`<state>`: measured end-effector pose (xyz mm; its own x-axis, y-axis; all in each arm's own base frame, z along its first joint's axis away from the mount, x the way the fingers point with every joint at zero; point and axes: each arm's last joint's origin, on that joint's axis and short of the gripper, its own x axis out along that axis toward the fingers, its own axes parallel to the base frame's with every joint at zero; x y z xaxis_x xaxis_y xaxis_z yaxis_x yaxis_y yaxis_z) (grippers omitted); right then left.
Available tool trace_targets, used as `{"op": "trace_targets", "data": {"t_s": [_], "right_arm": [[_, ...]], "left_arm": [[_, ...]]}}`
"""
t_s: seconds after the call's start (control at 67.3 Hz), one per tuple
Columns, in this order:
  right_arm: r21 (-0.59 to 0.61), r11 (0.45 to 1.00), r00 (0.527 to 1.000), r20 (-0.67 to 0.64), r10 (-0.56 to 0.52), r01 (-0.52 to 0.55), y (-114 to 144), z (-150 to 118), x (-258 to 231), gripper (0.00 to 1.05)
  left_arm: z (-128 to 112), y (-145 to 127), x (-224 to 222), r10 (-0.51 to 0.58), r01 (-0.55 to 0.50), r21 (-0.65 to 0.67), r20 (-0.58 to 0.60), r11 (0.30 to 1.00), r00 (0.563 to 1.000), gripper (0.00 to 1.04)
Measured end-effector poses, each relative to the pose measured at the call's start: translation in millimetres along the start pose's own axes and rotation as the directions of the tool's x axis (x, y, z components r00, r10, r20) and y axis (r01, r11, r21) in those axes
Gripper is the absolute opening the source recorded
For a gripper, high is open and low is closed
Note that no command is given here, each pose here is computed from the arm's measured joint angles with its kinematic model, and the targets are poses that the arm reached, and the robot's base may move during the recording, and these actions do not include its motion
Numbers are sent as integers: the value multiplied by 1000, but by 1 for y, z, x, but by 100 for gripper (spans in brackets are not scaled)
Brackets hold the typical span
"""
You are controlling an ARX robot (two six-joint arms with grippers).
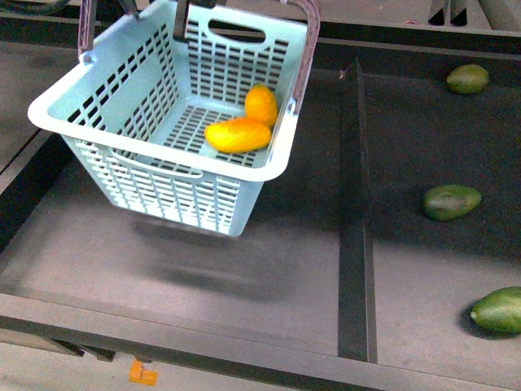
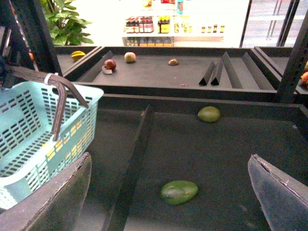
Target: Pick lemon and mango into basket
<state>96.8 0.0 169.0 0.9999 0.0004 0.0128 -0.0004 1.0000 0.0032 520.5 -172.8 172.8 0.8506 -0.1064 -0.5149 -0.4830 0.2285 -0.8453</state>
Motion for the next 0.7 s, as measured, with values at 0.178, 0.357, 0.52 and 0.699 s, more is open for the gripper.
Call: {"op": "trace_targets", "data": {"t_s": [0.178,0.357,0.52,0.699], "right_arm": [[0,1000,1000,0,0,0,0,0,0,96],[0,1000,1000,0,0,0,0,0,0,96],[0,1000,1000,0,0,0,0,0,0,96],[0,1000,1000,0,0,0,0,0,0,96]], "left_arm": [[1,19,1,12,-11,-61,14,998,1000,15],[6,35,-8,47,-43,-92,35,995,998,33],[15,28,-34,50,-42,-84,88,996,995,66],[28,25,-89,91,-80,-67,183,995,979,100]]}}
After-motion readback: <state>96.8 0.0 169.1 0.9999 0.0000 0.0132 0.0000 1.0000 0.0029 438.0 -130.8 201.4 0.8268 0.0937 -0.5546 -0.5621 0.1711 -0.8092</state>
